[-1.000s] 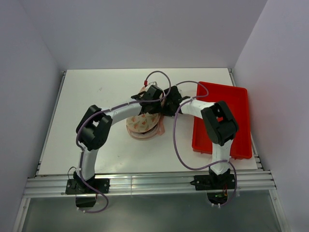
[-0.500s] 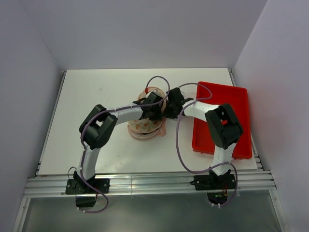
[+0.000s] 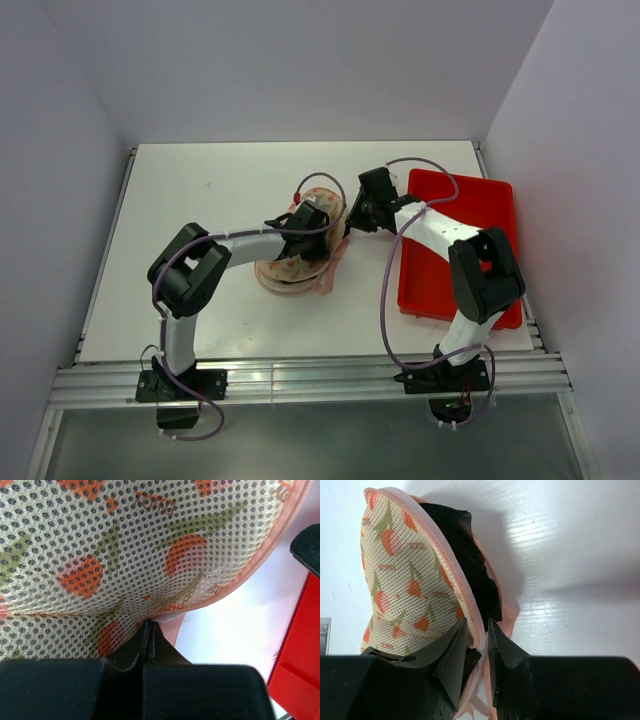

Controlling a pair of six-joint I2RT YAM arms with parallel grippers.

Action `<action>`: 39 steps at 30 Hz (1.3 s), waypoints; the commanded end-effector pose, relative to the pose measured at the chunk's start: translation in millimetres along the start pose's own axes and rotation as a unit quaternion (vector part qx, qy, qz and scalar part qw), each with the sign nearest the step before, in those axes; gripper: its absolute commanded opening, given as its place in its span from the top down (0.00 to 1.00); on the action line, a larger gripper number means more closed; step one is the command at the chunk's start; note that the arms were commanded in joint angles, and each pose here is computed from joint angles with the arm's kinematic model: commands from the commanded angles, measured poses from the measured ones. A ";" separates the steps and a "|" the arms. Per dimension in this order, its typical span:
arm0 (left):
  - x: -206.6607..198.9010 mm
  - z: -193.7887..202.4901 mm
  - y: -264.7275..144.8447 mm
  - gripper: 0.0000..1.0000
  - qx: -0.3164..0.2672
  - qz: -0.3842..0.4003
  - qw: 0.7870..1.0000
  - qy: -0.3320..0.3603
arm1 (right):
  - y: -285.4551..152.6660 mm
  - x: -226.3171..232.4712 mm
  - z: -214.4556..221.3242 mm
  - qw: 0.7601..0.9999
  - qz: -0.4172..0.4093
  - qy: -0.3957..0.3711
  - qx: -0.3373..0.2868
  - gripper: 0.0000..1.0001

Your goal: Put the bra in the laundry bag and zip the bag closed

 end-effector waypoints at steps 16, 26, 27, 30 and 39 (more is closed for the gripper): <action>61.7 37.0 -42.5 1.00 0.046 -0.089 0.994 0.042 | -14.7 57.8 -66.2 0.993 -0.079 -0.065 -0.057 0.70; 63.8 35.9 -57.3 1.00 0.038 -0.084 0.995 0.047 | 31.4 95.5 -63.1 0.980 -0.173 -0.094 0.016 0.71; 63.9 35.2 -57.3 1.00 0.036 -0.084 0.995 0.046 | 35.0 95.7 -56.8 0.978 -0.183 -0.093 0.027 0.71; 66.4 37.2 -57.6 1.00 0.037 -0.082 0.995 0.043 | 47.0 100.5 -42.3 0.968 -0.220 -0.100 0.064 0.72; 78.1 39.3 -59.9 1.00 0.035 -0.081 0.996 0.028 | 60.0 101.4 -2.0 0.952 -0.263 -0.112 0.113 0.73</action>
Point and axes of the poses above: each gripper's point midway between its finger pads, its own y axis out along the fingers, its own x axis along the line the jaws close on, z = x × y, the point moved 7 cm from there along -y, back along the fingers, and after that the axes turned 6 degrees about -y, right-handed, at the moved point
